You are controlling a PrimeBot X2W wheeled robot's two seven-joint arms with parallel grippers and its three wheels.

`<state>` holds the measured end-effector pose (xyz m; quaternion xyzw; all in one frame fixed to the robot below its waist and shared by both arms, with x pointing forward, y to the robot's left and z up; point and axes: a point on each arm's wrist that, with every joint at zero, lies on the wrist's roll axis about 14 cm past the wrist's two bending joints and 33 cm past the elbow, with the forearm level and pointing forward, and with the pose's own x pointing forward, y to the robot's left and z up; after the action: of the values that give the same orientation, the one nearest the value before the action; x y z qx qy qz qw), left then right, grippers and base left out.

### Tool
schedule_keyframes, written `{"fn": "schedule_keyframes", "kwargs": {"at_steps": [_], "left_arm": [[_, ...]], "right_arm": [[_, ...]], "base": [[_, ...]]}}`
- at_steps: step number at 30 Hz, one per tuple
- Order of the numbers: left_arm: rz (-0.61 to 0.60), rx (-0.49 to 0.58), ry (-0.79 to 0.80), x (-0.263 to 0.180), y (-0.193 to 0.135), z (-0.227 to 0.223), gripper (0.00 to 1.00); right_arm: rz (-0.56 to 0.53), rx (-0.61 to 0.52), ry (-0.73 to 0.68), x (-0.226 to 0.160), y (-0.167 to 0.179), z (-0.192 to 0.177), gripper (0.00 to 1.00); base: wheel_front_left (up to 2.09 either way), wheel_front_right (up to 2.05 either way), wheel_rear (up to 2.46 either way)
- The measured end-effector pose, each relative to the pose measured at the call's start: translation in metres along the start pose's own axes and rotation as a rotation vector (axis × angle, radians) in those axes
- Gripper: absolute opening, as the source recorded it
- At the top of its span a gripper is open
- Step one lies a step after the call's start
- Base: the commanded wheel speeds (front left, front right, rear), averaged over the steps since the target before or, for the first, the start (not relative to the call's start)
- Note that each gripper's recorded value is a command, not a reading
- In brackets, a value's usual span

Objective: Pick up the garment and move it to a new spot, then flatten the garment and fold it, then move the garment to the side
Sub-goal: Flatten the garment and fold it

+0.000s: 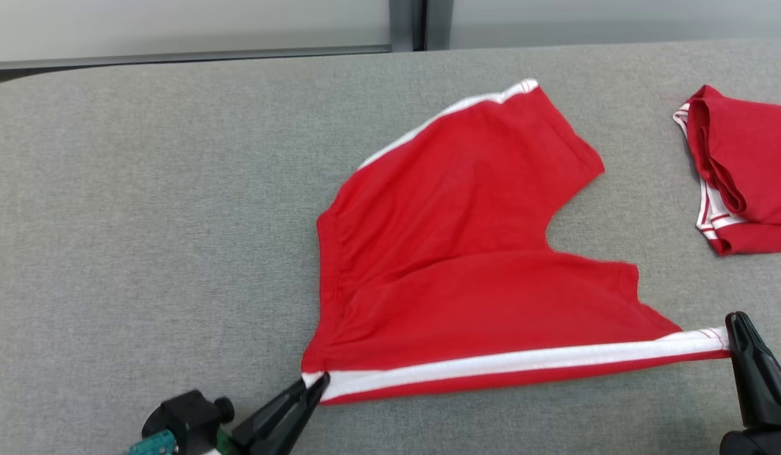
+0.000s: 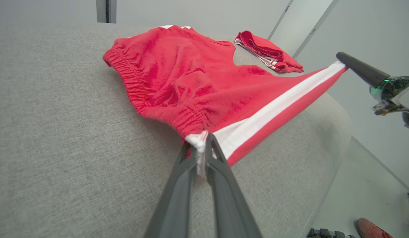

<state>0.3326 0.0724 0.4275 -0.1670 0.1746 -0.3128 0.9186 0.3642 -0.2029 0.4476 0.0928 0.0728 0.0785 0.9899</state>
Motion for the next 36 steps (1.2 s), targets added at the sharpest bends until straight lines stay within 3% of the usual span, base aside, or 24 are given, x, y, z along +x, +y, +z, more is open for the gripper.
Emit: {"fn": "schedule_keyframes", "kwargs": {"at_steps": [7, 14, 21, 26, 34, 35, 36], "left_arm": [[0.017, -0.057, -0.043, -0.015, -0.012, 0.009, 0.0], [-0.035, -0.261, -0.117, 0.029, -0.017, 0.042, 0.0], [0.019, -0.53, -0.122, 0.064, 0.023, 0.062, 0.0], [0.053, -0.663, -0.14, 0.085, 0.054, 0.081, 0.0], [0.137, -0.687, -0.12, 0.108, 0.099, 0.079, 0.0], [0.15, -0.685, -0.112, 0.11, 0.104, 0.076, 0.0], [0.164, -0.686, -0.108, 0.112, 0.108, 0.074, 0.0]], "right_arm": [[0.063, -0.062, -0.01, 0.007, 0.015, 0.02, 0.0], [0.126, -0.099, -0.017, 0.076, 0.022, 0.037, 0.0], [0.215, -0.191, -0.028, 0.154, 0.036, 0.051, 0.0], [0.252, -0.267, -0.027, 0.212, 0.041, 0.057, 0.0], [0.301, -0.245, 0.021, 0.276, 0.061, 0.039, 0.0], [0.305, -0.248, 0.036, 0.282, 0.063, 0.033, 0.17], [0.31, -0.25, 0.043, 0.286, 0.065, 0.028, 0.17]], "base": [[0.0, 0.0, 0.0], [0.0, 0.0, 0.0], [0.0, 0.0, 0.0], [0.0, 0.0, 0.0], [0.0, 0.0, 0.0], [0.0, 0.0, 0.0], [0.0, 0.0, 0.0]]}}
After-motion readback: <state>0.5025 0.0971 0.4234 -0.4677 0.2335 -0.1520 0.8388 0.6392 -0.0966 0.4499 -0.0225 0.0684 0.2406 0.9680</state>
